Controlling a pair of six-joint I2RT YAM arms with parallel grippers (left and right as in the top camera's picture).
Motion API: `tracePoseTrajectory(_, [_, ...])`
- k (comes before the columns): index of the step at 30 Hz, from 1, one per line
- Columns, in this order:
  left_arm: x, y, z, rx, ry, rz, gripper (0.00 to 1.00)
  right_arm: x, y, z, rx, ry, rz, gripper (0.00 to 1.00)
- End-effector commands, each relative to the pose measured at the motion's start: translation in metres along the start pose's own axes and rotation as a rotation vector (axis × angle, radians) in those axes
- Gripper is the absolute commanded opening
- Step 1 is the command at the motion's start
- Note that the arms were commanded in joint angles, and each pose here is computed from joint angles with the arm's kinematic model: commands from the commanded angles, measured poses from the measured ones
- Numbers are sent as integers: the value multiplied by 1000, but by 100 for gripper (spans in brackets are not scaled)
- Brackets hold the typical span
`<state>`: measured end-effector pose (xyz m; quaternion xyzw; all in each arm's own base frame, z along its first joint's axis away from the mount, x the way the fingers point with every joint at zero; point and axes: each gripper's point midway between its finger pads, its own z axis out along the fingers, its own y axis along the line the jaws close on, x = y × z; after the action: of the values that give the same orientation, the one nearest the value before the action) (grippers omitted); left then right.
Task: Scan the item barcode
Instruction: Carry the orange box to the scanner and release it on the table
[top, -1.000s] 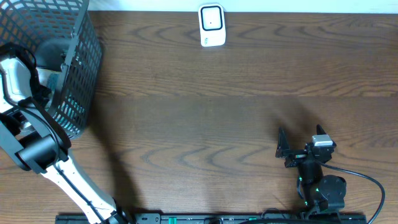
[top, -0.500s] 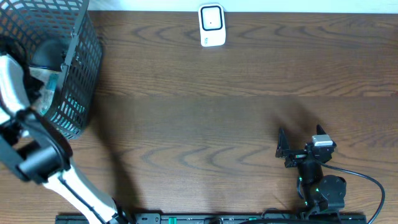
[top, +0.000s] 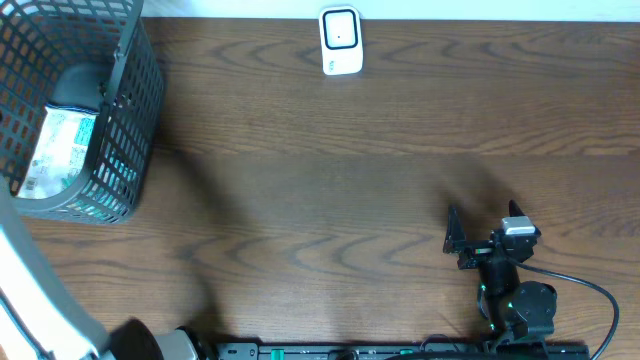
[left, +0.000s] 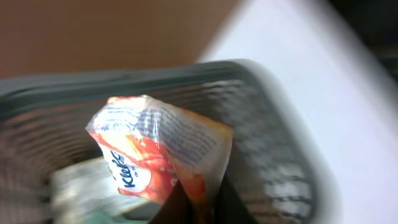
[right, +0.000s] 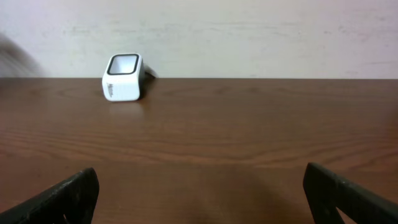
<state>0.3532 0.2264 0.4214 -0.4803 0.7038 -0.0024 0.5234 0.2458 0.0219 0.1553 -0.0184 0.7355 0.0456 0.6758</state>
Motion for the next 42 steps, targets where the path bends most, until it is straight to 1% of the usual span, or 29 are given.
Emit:
tracePoseTrajectory(1, [23, -91, -53, 460, 134, 43, 7, 1, -1, 0, 6, 2, 11, 99])
tracePoseTrajectory(3, [36, -121, -73, 583, 170, 79, 7, 1, -1, 0, 6, 2, 10, 99])
tracePoseTrajectory(5, [62, -145, -86, 652, 234, 112, 7, 1, -1, 0, 6, 2, 10, 99])
tracePoseTrajectory(6, [79, -156, -92, 682, 277, 137, 7, 1, -1, 0, 6, 2, 10, 99])
tracePoseTrajectory(11, [172, -206, -116, 839, 456, 354, 7, 1, -1, 0, 6, 2, 10, 99])
tracePoseTrajectory(12, [205, -220, -122, 885, 512, 431, 8, 1, -1, 0, 6, 2, 10, 99])
tracePoseTrajectory(14, [247, -234, -124, 924, 575, 526, 8, 1, -1, 0, 6, 2, 10, 99])
tracePoseTrajectory(17, [302, -243, -112, 888, 652, 600, 7, 1, -1, 0, 6, 2, 10, 99])
tracePoseTrajectory(21, [375, -241, -88, 784, 744, 697, 8, 1, -1, 0, 6, 2, 10, 99])
tracePoseTrajectory(26, [460, -225, -57, 660, 817, 844, 7, 1, -1, 0, 6, 2, 10, 99])
tracePoseTrajectory(31, [529, -204, -45, 599, 922, 931, 7, 1, -1, 0, 6, 2, 10, 99])
tracePoseTrajectory(32, [551, -196, -44, 584, 957, 960, 7, 1, -1, 0, 6, 2, 10, 99])
tracePoseTrajectory(36, [581, -186, -50, 575, 1000, 1004, 8, 1, -1, 0, 6, 2, 10, 99])
tracePoseTrajectory(42, [599, -172, -74, 560, 1058, 1067, 8, 1, -1, 0, 6, 2, 10, 99])
